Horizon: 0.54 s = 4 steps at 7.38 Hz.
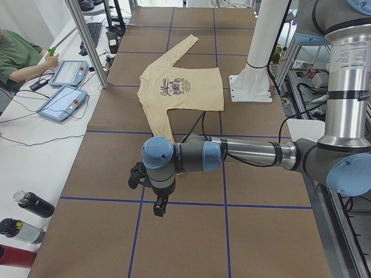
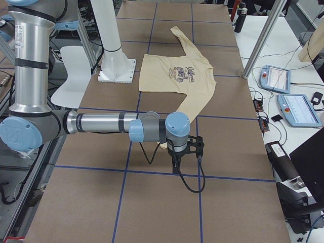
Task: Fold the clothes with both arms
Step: 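Move the right gripper toward the sleeve cuff nearest it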
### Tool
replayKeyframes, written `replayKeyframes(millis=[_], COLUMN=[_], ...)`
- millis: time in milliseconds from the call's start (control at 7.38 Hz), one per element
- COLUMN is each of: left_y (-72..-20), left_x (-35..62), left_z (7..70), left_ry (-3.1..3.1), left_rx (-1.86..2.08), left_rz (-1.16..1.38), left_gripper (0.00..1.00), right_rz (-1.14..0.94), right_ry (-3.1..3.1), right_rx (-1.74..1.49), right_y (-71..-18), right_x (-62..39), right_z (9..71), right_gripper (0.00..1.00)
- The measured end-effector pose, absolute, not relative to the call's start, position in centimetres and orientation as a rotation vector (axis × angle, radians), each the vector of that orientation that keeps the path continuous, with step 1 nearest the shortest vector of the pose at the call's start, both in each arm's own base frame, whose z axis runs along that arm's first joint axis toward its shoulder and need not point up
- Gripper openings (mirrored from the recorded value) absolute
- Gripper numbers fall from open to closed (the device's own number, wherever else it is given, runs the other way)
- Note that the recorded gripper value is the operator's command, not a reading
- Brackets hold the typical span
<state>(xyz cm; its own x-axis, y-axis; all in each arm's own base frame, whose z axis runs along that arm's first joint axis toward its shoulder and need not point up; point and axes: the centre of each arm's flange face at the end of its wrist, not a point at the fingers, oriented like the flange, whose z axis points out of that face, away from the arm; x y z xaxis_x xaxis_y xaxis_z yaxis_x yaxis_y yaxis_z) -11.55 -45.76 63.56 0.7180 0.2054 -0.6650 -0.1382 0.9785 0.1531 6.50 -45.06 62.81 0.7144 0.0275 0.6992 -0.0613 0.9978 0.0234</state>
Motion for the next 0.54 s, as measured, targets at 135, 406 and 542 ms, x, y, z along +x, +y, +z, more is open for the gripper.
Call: replayKeyframes(millis=[135,406,542], left_y=[-45.8,-45.8,-45.9], left_x=[-11.6,-11.6,-11.6], left_z=[63.6,63.0,62.1], left_ry=[0.746,0.743,0.734], left_rx=[0.095,0.105,0.121], left_rz=[0.190,0.194,0.201], left_gripper=[1.00,1.00,1.00], right_rz=[0.050,0.051,0.051], right_ry=[-0.774,-0.774,-0.774], right_rx=[0.045,0.044,0.044], right_y=[-45.1,-45.1,-45.1], right_x=[6.5,6.5,6.5], right_z=[62.8,62.9,62.9], right_gripper=[1.00,1.00,1.00])
